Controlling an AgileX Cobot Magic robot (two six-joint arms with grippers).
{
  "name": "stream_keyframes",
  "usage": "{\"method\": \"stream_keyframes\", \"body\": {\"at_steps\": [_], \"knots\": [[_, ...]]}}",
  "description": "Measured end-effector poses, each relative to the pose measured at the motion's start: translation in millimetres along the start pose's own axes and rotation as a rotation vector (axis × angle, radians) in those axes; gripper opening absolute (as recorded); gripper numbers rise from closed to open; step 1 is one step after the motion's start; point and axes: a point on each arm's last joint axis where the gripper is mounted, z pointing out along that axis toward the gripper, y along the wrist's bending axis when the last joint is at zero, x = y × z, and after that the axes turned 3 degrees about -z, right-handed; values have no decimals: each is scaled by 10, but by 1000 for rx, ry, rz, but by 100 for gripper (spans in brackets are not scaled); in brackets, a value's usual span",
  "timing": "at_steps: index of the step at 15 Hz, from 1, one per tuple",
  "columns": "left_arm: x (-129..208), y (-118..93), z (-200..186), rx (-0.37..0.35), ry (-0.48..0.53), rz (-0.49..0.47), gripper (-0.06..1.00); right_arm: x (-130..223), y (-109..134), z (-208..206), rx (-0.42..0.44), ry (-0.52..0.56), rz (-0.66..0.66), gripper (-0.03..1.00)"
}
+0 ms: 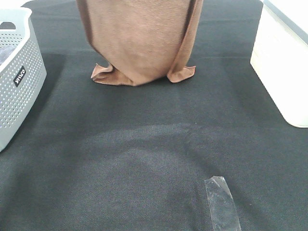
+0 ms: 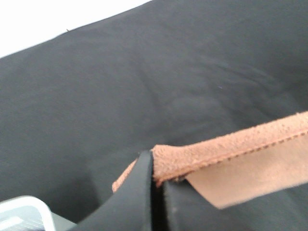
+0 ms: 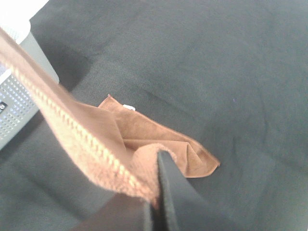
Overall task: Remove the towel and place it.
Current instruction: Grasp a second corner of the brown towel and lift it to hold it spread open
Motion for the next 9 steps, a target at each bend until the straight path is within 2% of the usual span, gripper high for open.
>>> {"method": "stream_keyframes", "body": {"at_steps": [5,7,9], "knots": [[440,-132,-457,70,210,24,0,473,204,-279,-43,142,66,1],[634,-217,-685,104,255,52,0,617,298,-428,-64,157,42,1],[766,-268,-969,128,256,76,0,726,377,-592,-73,152,-37,1]]}}
